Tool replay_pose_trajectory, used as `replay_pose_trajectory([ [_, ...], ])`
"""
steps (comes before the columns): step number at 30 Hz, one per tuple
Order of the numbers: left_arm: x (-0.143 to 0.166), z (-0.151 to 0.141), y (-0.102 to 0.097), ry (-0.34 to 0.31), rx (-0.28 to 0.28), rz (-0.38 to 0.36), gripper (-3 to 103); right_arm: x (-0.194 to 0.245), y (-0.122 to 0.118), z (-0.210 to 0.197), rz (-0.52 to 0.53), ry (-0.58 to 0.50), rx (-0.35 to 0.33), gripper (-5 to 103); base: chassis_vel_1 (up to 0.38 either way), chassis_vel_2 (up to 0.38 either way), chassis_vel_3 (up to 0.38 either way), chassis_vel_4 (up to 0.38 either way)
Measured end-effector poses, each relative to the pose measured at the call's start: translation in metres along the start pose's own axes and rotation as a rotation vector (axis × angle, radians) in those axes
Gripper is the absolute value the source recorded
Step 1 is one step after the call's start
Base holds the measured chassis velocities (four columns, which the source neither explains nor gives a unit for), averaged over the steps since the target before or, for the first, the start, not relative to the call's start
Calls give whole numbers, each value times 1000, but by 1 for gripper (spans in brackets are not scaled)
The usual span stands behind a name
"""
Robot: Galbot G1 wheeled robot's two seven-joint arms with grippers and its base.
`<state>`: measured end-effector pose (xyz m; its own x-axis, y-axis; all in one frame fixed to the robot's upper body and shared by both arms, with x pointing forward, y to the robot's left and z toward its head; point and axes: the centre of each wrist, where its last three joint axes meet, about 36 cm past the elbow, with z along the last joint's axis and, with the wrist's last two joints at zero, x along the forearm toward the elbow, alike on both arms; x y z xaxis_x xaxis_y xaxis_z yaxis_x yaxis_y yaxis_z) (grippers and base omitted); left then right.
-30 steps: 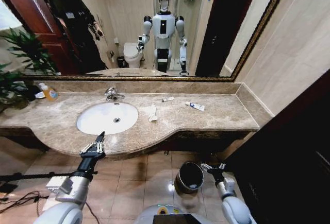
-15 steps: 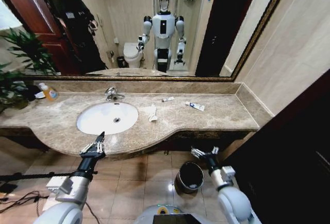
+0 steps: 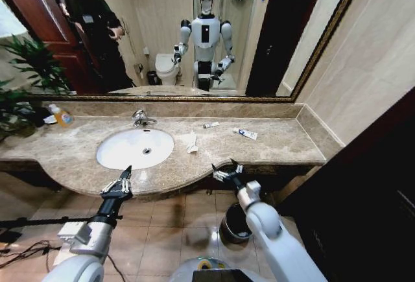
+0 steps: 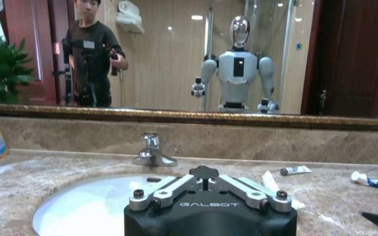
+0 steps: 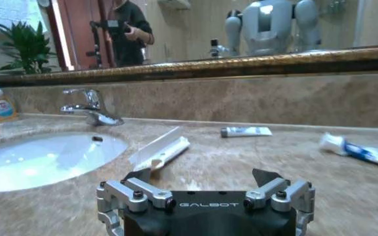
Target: Pick up the trash from the sink and place it in the trash bin.
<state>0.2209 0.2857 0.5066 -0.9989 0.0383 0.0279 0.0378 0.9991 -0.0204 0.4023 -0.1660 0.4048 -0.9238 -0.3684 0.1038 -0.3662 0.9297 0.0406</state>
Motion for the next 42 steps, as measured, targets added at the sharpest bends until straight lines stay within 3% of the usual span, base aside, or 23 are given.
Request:
replay_pose_trajectory([
  [5,0,0,0,0,0,0,0,-43,2,2,-28,8,-2,100,0,0,0,0],
  [11,0,0,0,0,0,0,0,-87,25,-10,-85,-7,-20,100,0,0,0,0],
  [21,0,0,0,0,0,0,0,-131,56,-19,-107,11,-22,100,0,0,0,0],
  [29,0,0,0,0,0,0,0,-144,60,-15,-85,57,-25,101,0,0,0,0],
  [33,0,0,0,0,0,0,0,-137,59,-3,-84,83,-34,81,0,0,0,0],
  [35,0,0,0,0,0,0,0,-136,59,-2,-84,86,-35,81,0,0,0,0],
  [37,0,0,0,0,0,0,0,-133,59,1,-85,91,-36,70,0,0,0,0],
  [38,0,0,0,0,0,0,0,-133,59,1,-85,91,-36,70,0,0,0,0],
  [42,0,0,0,0,0,0,0,-131,60,0,-91,85,-37,49,0,0,0,0],
])
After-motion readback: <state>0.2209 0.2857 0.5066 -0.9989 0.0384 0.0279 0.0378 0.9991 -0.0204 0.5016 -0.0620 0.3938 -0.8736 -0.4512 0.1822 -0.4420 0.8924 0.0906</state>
